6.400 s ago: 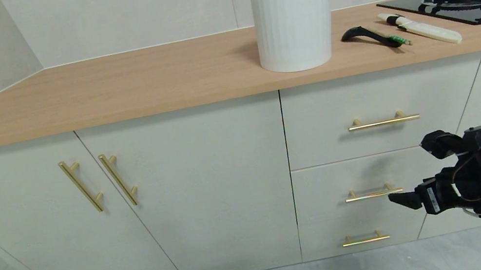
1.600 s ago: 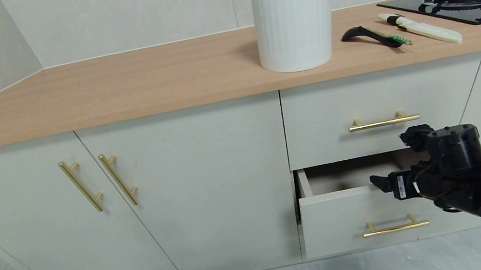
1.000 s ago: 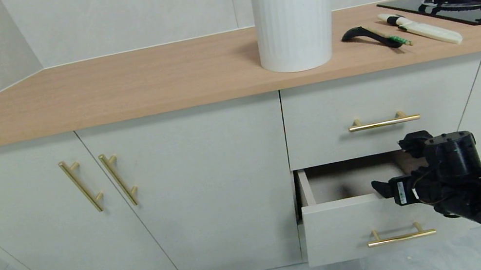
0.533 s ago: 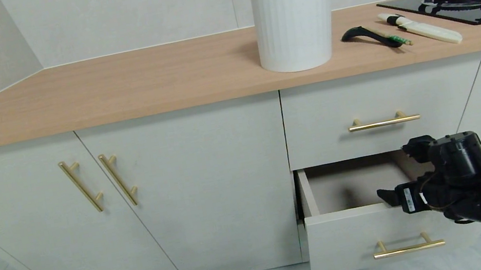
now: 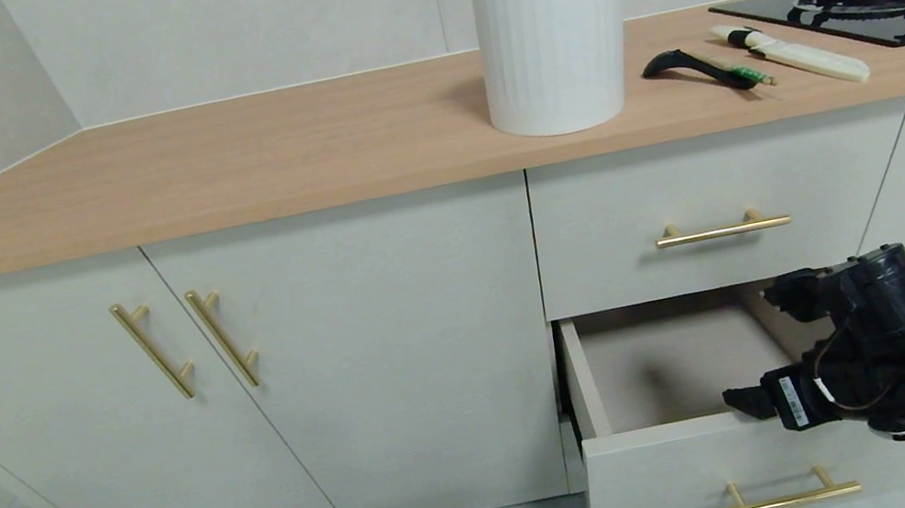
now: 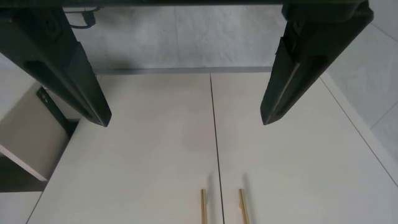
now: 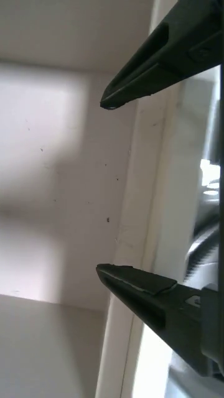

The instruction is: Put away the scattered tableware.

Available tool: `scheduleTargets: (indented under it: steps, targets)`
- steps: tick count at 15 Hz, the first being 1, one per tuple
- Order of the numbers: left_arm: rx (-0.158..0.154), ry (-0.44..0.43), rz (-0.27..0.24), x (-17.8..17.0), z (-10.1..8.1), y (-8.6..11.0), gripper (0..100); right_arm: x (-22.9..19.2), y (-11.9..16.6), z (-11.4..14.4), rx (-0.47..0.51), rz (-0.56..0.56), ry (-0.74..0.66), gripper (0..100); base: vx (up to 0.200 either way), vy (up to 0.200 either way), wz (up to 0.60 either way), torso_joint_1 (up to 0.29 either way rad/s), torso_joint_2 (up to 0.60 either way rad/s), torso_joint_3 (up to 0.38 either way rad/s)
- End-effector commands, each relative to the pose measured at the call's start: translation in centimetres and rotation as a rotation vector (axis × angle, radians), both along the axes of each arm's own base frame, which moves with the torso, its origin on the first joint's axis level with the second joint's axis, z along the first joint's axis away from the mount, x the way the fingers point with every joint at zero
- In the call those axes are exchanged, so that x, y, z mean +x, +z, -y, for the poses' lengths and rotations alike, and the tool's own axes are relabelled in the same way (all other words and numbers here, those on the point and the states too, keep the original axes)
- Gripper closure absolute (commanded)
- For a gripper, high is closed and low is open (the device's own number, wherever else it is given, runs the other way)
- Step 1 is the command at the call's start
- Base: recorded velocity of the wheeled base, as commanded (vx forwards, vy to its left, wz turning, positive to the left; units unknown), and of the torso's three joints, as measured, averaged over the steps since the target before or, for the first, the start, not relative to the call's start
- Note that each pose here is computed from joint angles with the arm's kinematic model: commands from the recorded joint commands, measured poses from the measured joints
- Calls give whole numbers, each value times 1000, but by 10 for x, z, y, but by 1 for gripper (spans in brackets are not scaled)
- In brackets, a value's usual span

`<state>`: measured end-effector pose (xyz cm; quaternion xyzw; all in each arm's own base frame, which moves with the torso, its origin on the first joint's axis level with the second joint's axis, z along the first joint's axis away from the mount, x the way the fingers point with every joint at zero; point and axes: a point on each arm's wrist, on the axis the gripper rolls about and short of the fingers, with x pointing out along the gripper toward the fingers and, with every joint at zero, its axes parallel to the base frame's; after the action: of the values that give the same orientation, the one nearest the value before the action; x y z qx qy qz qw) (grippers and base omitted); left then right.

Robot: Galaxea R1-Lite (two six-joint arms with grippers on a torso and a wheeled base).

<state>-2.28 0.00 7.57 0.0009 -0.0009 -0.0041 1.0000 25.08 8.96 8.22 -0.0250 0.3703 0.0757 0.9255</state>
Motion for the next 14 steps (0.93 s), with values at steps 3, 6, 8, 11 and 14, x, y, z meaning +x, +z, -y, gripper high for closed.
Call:
scheduleTargets:
  steps: [3,6,8,11,14]
  targets:
    - [0,1,-2,0,0,0,0,-9,6,-1,-49,-49,44,0,0,0,0,0,0,0]
    - [0,-1,-2,0,0,0,0,-16,7,-2,-80,-127,73,0,0,0,0,0,0,0]
    - [0,1,-2,0,0,0,0,-24,8,-2,-111,-194,107,0,0,0,0,0,0,0]
    - [0,1,-2,0,0,0,0,-36,7,-1,-184,-279,176,0,0,0,0,0,0,0]
    - [0,1,-2,0,0,0,0,-45,6,-3,-210,-333,204,0,0,0,0,0,0,0]
